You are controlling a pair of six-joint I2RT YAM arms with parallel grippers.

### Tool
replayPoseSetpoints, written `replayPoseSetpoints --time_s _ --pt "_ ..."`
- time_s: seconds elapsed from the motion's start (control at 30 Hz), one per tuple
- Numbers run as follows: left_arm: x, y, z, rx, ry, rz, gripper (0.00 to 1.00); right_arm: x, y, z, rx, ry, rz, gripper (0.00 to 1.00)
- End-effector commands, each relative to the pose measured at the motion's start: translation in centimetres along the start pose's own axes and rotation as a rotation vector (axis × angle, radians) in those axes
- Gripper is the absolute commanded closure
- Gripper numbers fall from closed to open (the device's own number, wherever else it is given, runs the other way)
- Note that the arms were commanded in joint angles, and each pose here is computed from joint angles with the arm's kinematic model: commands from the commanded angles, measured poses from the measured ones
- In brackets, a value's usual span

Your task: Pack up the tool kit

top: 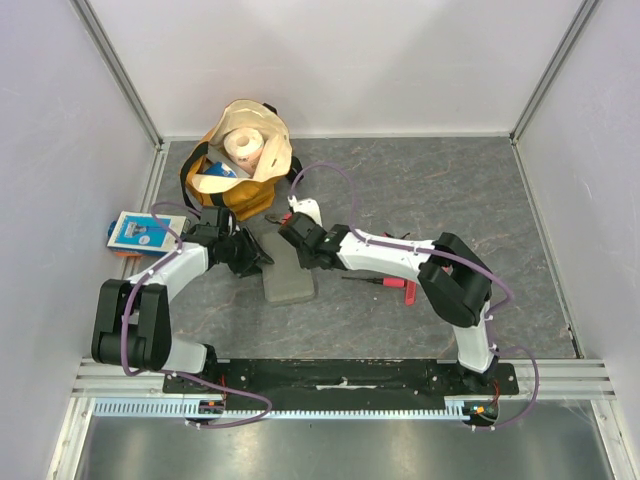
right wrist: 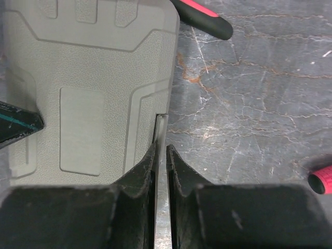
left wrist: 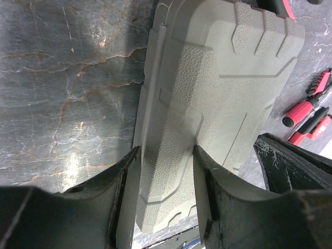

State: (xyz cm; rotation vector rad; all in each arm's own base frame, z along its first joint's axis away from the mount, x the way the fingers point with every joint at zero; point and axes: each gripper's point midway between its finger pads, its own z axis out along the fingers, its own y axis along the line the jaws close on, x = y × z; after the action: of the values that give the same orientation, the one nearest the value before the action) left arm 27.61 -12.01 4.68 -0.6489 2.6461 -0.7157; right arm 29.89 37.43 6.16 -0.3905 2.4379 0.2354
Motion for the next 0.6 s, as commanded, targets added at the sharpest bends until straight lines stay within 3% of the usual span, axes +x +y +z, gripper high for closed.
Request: replayPoseSetpoints --time_s 0.0,0.2,0.57 --pt "3.0 6.0 -0.2 -0.266 0.089 -0.002 0.51 5.0 -6.0 0.1 0.326 0.130 -0.132 0.84" --pt "3.3 6.8 0.0 -0.300 0.094 -0.018 0.52 4.7 -8.9 -1.1 0.479 0.107 -0.150 0.85" --pt "3.5 7.1 0.3 -0.305 0.109 -0.025 0.53 2.1 -11.8 -1.0 0.517 0.088 -0.107 0.85"
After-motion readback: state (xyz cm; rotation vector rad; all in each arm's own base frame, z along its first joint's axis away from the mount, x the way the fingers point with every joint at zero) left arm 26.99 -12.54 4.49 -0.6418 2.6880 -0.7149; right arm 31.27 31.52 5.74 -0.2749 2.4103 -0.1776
